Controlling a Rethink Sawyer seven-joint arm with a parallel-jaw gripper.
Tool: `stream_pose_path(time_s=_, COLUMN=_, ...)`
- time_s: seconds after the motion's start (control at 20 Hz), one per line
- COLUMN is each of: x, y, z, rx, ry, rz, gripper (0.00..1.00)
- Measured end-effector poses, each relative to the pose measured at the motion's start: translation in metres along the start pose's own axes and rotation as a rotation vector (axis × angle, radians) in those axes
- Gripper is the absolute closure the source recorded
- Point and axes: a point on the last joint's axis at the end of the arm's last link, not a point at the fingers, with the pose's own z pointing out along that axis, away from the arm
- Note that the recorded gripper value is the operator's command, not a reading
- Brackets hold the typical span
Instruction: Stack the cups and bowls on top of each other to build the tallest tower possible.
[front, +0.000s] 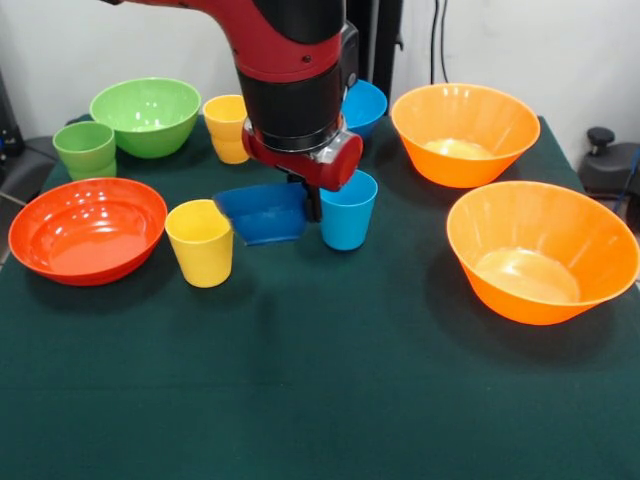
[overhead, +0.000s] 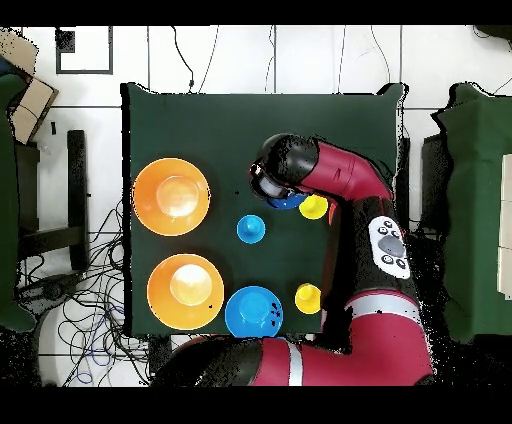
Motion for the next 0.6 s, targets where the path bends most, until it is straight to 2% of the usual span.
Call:
stream_pose_path(time_s=0.35, x=-0.007, y=-0.011, z=-0.003, rx=0.013, ry=0.001, rz=0.018, gripper=1.0)
stream_pose_path(time_s=0.6, x=-0.026, y=-0.029, z=-0.021, rx=0.029, ry=0.03, rz=0.054, gripper=1.0)
